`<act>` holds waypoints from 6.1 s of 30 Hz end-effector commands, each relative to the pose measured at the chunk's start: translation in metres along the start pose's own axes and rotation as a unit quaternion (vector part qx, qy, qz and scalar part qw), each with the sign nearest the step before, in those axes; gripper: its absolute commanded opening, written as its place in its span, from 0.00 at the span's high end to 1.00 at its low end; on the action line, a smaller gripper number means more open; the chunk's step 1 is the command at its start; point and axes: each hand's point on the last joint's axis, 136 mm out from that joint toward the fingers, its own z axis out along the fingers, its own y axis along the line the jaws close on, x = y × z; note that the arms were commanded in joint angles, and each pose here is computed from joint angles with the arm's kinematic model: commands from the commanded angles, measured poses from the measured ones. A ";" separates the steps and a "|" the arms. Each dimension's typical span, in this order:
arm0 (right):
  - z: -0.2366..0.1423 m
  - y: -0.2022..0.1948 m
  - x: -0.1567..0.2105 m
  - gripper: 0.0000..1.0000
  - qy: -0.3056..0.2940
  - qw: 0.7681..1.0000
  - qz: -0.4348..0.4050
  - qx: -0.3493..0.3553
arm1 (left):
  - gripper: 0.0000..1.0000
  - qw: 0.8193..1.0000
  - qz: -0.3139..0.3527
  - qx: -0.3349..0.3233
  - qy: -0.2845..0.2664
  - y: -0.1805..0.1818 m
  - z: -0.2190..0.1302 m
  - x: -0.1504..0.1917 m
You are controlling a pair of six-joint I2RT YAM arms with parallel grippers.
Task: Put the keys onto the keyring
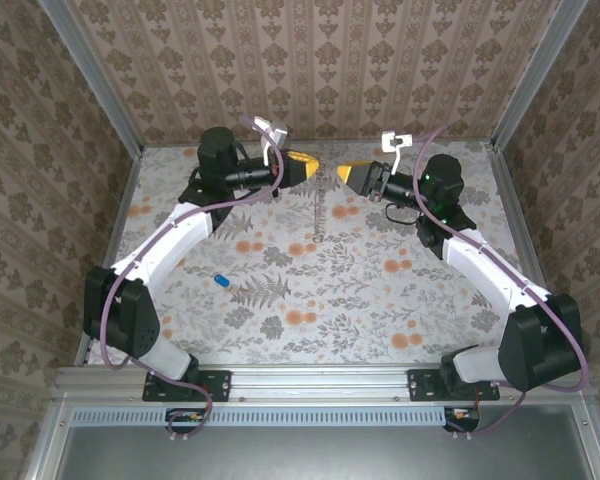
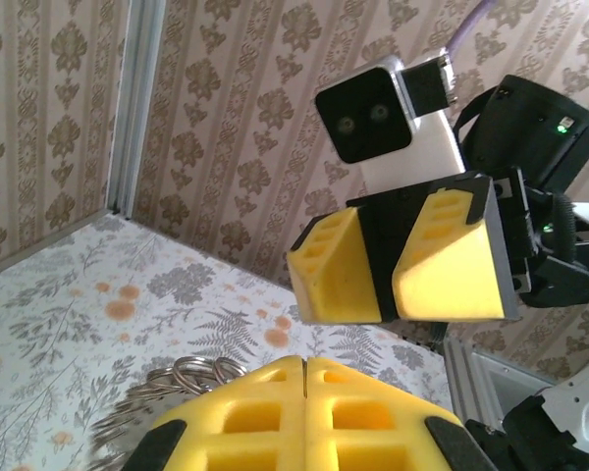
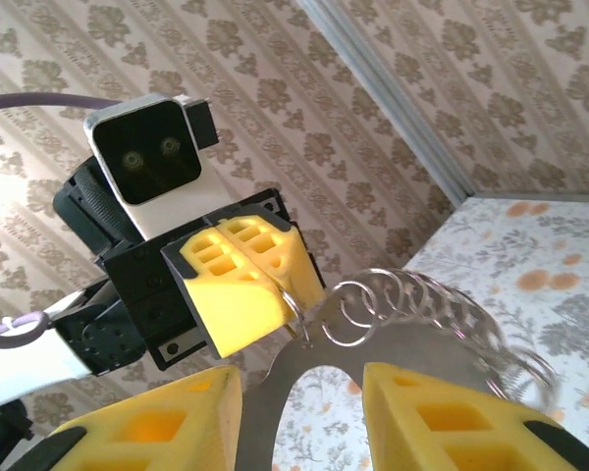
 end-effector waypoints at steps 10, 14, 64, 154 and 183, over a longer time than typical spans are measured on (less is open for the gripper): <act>0.015 0.048 -0.006 0.63 0.007 0.996 -0.033 -0.079 | 1.00 0.997 0.040 0.062 -0.020 -0.047 -0.002 -0.025; 0.017 0.049 -0.006 0.65 0.007 0.996 -0.033 -0.080 | 1.00 0.997 0.040 0.069 -0.024 -0.051 -0.002 -0.027; 0.001 0.055 -0.003 1.00 0.003 0.996 -0.050 -0.076 | 1.00 0.996 0.033 0.076 -0.039 -0.065 0.010 -0.037; -0.040 0.032 -0.051 0.44 -0.142 0.990 -0.022 0.012 | 1.00 0.992 -0.011 0.077 -0.099 -0.066 0.030 -0.042; -0.036 0.080 -0.007 0.60 0.019 0.996 -0.058 -0.071 | 1.00 0.990 0.089 0.100 0.044 -0.094 0.017 -0.025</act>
